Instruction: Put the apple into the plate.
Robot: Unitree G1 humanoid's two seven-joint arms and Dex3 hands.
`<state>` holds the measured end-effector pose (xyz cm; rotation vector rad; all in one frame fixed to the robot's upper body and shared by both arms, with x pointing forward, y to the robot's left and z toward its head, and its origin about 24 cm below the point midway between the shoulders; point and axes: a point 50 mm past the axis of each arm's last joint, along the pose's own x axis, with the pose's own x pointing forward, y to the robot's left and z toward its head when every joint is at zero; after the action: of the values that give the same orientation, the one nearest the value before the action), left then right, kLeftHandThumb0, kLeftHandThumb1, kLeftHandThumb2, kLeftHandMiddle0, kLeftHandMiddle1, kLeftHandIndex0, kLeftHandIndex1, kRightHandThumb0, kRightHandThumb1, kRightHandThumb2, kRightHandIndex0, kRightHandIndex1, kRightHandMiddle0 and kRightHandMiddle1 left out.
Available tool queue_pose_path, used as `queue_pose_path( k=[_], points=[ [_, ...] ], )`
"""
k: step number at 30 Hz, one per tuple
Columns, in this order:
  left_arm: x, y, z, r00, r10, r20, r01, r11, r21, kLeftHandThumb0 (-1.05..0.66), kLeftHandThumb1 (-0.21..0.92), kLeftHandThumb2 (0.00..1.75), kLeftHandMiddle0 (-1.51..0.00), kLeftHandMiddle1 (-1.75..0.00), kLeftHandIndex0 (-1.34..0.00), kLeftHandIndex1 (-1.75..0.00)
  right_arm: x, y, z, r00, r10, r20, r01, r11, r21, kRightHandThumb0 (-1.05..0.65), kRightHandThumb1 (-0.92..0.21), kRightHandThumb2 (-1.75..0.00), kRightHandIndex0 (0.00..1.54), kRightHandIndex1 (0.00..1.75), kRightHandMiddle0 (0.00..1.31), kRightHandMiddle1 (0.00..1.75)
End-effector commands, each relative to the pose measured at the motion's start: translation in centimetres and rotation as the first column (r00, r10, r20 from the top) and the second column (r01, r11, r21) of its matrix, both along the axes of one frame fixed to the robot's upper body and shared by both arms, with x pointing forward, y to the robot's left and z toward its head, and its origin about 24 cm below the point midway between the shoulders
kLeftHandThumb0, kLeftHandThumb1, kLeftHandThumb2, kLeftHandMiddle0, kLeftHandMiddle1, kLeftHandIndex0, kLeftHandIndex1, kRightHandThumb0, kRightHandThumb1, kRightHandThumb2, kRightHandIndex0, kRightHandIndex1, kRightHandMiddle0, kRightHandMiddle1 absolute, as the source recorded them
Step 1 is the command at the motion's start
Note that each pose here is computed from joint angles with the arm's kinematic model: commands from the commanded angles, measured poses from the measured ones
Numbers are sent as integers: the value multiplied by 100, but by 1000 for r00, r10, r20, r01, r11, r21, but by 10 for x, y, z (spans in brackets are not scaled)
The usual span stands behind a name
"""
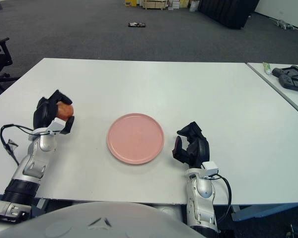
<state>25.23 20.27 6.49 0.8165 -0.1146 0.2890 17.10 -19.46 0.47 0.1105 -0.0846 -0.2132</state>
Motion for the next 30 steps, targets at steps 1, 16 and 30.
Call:
queue_pose_path(
  k=[1, 16, 30],
  points=[
    [-2, -6, 8, 999, -25, 25, 24, 1000, 16, 0, 5, 162, -78, -175, -64, -170, 4, 0, 3, 1000, -8, 19, 8, 1000, 7, -44, -46, -114, 119, 175, 50, 175],
    [-16, -55, 32, 942, -314, 120, 311, 949, 44, 0, 1, 166, -81, -175, -65, -172, 3, 0, 3, 1000, -8, 29, 8, 1000, 3, -44, -44, -116, 119, 175, 51, 175],
    [-21, -95, 32, 823, -551, 142, 554, 832, 17, 0, 1, 163, -88, -163, -62, -175, 3, 1, 2, 1000, -5, 30, 5, 1000, 18, -43, -47, -113, 119, 175, 49, 175]
  ],
)
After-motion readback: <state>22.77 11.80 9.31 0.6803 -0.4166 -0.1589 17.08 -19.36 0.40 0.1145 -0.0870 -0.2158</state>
